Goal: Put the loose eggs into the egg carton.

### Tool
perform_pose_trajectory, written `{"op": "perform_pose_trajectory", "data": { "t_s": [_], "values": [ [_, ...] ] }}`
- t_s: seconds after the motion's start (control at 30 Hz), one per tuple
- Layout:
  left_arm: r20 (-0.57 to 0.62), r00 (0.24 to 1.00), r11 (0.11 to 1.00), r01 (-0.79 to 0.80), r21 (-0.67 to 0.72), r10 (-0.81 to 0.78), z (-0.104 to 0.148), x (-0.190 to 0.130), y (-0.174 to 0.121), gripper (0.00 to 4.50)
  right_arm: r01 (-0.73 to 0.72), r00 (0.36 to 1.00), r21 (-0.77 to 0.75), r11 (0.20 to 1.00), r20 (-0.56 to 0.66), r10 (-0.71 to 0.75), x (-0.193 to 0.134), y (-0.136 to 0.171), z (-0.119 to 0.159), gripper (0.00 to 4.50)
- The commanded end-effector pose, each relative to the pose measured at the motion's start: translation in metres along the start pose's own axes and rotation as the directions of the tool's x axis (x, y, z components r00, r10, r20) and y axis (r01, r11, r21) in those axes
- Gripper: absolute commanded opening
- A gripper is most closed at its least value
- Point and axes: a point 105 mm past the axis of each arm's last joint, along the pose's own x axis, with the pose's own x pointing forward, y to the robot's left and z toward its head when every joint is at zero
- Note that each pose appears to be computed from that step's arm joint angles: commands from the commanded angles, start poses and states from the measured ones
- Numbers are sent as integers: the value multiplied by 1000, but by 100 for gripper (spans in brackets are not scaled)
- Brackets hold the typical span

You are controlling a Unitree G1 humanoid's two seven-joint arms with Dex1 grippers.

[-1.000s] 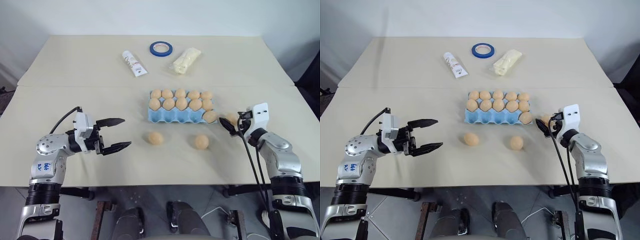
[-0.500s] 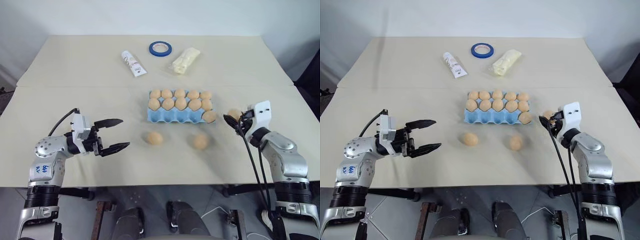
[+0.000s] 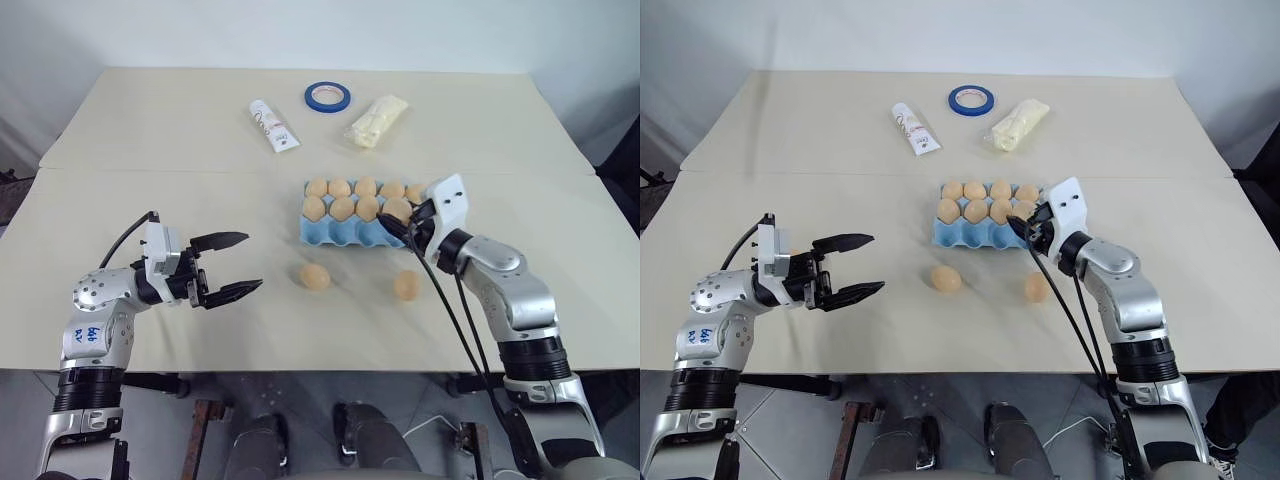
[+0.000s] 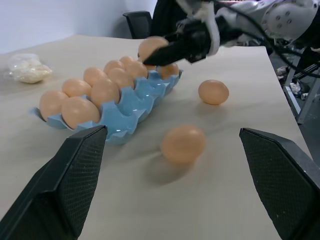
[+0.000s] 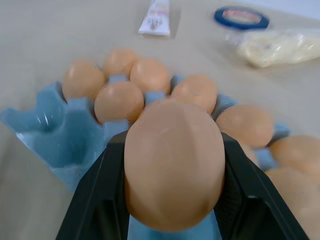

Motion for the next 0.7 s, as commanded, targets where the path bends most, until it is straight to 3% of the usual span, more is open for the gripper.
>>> {"op": "perform_pose_trajectory", "data": {
  "t_s": [0.03,0.2,0.23,0.43,0.7],
  "values": [
    [33,999,999,20,37,-21,10,6,-1,450,-8,999,-48,999,51,11,-1,-2,13,169],
    [40,999,999,8,41,-10,10,7,0,450,-5,999,-55,998,50,7,-3,-4,11,169],
    [42,999,999,6,41,-8,10,7,0,450,-3,999,-58,998,51,6,-3,-5,11,239],
    [49,999,999,4,37,-5,10,8,0,450,-22,997,-50,998,68,26,-8,-2,18,435],
    [53,999,1000,5,21,-6,10,6,3,450,-57,989,-90,994,128,69,-34,-2,36,444]
  ]
}}
